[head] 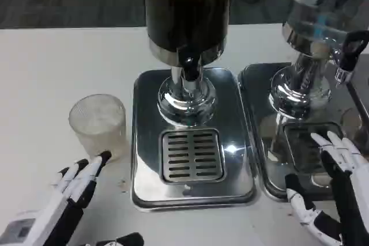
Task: Grasp the cup under the faucet to collect the drink, then remove the cup.
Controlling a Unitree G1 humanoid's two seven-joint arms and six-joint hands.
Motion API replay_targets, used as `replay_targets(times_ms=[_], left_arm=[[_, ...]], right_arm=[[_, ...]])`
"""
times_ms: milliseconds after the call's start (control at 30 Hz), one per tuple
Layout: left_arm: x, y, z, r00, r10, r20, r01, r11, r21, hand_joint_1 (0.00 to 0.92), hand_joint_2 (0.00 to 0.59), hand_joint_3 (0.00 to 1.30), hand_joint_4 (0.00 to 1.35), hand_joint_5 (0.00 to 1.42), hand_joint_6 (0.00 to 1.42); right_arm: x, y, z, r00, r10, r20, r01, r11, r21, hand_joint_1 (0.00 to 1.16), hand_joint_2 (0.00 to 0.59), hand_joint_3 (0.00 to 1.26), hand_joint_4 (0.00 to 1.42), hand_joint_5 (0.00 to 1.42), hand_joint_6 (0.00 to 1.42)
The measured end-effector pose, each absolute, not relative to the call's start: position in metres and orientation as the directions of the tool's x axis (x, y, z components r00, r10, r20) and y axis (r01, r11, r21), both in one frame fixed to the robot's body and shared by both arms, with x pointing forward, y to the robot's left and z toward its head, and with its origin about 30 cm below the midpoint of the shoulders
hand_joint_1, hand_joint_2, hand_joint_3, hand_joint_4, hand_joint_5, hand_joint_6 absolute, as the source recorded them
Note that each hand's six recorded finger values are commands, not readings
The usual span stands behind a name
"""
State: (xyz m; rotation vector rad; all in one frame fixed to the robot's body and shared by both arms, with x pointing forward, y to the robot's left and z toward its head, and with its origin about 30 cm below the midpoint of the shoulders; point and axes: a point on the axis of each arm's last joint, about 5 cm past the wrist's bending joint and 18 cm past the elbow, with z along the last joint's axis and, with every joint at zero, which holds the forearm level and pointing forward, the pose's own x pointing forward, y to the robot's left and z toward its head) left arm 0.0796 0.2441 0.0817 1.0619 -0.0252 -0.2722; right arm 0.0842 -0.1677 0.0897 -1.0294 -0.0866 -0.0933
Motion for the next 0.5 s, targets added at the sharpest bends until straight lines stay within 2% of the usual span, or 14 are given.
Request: replay_targets(times_ms=[500], left_arm=[[0.0795, 0.2414, 0.0802, 0.966, -0.233, -0.109, 0.209, 0.469, 0.858, 0.000, 0.040, 0.00, 0.00, 0.00, 0.00]], right_arm=[[0.0846, -0.1694, 0.0897, 0.992, -0.046, 0.115, 0.122, 0.516, -0.848, 0.43, 0.437, 0.22, 0.14, 0.10, 0.21]])
